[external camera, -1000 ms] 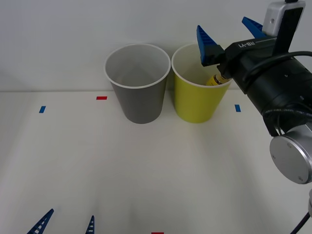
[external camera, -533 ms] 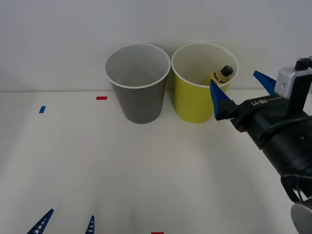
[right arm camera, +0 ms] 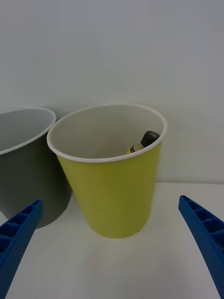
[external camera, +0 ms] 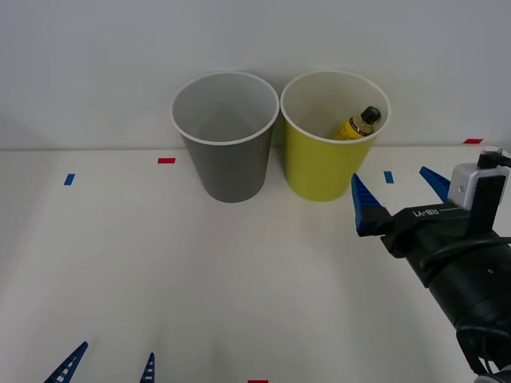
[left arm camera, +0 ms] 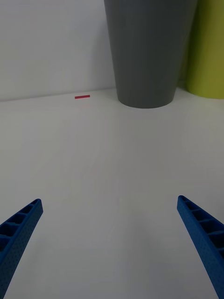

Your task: Put cans in the gray bin and PET bottles in the light green bin.

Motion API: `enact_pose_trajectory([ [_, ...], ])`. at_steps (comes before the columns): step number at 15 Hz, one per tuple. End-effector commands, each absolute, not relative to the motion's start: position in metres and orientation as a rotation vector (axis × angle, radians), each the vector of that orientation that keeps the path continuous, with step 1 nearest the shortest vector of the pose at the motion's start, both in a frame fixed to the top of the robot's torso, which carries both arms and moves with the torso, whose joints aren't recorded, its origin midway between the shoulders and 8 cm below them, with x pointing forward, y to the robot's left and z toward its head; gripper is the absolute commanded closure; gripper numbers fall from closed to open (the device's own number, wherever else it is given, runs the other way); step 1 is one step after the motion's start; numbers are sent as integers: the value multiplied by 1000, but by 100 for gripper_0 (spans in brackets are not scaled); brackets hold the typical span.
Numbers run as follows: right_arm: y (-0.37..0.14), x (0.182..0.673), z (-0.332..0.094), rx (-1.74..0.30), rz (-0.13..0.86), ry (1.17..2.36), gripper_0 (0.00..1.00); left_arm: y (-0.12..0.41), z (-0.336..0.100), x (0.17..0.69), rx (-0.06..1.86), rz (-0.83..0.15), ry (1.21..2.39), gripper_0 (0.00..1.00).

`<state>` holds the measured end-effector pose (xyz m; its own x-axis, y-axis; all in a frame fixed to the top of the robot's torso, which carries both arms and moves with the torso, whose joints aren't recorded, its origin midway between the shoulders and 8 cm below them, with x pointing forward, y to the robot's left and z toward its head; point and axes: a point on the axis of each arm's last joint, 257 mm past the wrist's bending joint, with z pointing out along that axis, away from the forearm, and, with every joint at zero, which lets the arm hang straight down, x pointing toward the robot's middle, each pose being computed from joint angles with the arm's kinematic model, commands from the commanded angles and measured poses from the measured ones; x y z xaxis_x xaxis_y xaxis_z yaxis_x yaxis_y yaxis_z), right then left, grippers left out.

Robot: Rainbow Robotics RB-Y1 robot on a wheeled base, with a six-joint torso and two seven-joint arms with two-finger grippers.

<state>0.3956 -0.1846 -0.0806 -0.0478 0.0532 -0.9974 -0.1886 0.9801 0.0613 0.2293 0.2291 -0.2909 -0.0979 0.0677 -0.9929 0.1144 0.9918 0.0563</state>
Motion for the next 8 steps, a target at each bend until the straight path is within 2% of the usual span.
enact_pose_trajectory([
  [1, -183, 400, -88, -124, 133, 1587, 0, 229, -291, 229, 139, -39, 1670, 0],
  [4, -180, 418, -119, -151, 92, 1429, 0, 229, -291, 229, 139, -39, 1670, 0],
  [8, -188, 415, -151, -126, 86, 1388, 0, 229, -291, 229, 139, -39, 1670, 0],
])
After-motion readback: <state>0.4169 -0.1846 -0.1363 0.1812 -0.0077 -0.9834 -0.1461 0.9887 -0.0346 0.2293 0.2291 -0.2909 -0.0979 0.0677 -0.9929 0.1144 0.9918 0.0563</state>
